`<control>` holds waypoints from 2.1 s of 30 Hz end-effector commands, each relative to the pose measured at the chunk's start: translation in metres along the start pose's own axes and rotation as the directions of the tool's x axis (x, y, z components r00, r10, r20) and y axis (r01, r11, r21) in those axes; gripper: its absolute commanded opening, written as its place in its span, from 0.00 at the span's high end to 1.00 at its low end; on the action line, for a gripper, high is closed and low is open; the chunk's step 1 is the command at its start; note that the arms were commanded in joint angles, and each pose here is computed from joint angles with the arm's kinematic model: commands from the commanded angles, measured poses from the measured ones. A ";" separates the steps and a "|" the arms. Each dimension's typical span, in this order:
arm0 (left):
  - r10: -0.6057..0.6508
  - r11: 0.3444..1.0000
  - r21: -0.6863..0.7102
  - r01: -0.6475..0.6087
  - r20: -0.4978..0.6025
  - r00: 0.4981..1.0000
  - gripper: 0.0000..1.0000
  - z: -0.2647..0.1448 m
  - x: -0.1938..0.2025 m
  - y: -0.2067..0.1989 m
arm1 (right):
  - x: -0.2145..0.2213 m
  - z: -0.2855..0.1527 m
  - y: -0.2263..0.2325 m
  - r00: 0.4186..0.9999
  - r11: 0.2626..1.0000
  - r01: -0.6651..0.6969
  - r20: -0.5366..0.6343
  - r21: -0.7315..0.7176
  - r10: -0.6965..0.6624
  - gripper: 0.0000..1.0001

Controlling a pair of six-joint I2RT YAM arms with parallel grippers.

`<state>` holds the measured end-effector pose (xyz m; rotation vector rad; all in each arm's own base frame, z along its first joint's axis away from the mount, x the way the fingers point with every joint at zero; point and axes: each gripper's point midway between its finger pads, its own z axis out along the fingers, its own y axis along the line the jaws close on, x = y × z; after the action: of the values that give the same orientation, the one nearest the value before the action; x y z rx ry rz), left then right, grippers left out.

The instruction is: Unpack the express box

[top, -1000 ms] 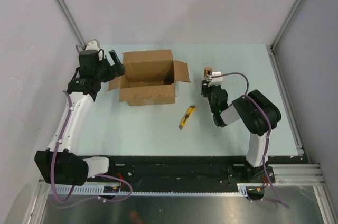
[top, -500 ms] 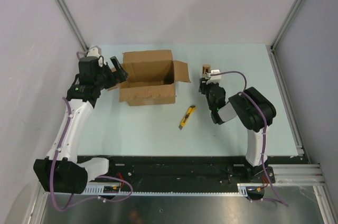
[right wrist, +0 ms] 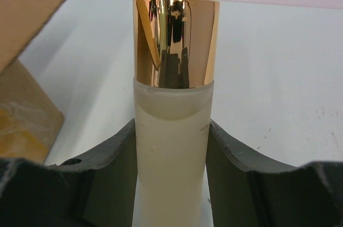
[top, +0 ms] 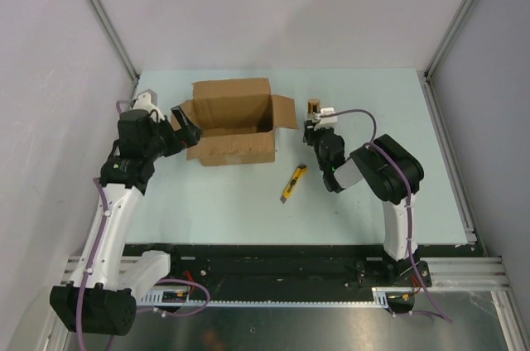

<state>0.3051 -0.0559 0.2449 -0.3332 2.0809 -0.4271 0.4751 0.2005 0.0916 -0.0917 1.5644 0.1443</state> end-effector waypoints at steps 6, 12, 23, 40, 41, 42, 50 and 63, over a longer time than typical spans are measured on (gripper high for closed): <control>0.050 0.947 0.317 -0.054 0.022 0.999 0.00 -0.016 -0.023 -0.065 | -0.113 -0.018 0.019 0.924 0.987 -0.134 0.349 -0.086 0.156 1.00; 0.111 0.755 0.652 -0.073 -0.017 0.994 0.07 -0.025 -0.045 -0.175 | -0.152 -0.042 0.032 0.902 0.974 -0.108 0.393 -0.199 0.181 1.00; 0.312 0.625 0.757 -0.189 -0.020 0.950 0.08 0.046 -0.013 -0.294 | -0.237 -0.103 0.052 0.913 0.927 -0.171 0.300 -0.334 0.277 1.00; 0.399 0.538 0.754 -0.378 0.167 0.902 0.08 0.044 -0.018 -0.327 | -0.236 -0.110 0.056 0.925 0.927 -0.206 0.248 -0.314 0.290 1.00; 0.399 0.522 0.764 -0.379 0.174 0.900 0.08 0.041 -0.019 -0.330 | -0.237 -0.111 0.057 0.923 0.924 -0.204 0.252 -0.323 0.292 1.00; 0.413 0.484 0.796 -0.363 0.158 0.897 0.08 0.038 -0.011 -0.334 | -0.237 -0.110 0.058 0.924 0.923 -0.198 0.252 -0.329 0.288 1.00; 0.442 0.387 0.854 -0.347 0.158 0.883 0.11 0.020 0.011 -0.349 | -0.232 -0.105 0.066 0.926 0.909 -0.212 0.224 -0.360 0.305 1.00; 0.483 0.430 0.819 -0.380 0.147 0.863 0.45 0.049 0.034 -0.344 | -0.232 -0.110 0.070 0.933 0.900 -0.201 0.203 -0.388 0.296 1.00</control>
<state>0.3559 -0.3794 0.3376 0.7696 1.7763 -1.0770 0.3608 0.2442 0.2631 -0.1904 1.4293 0.5586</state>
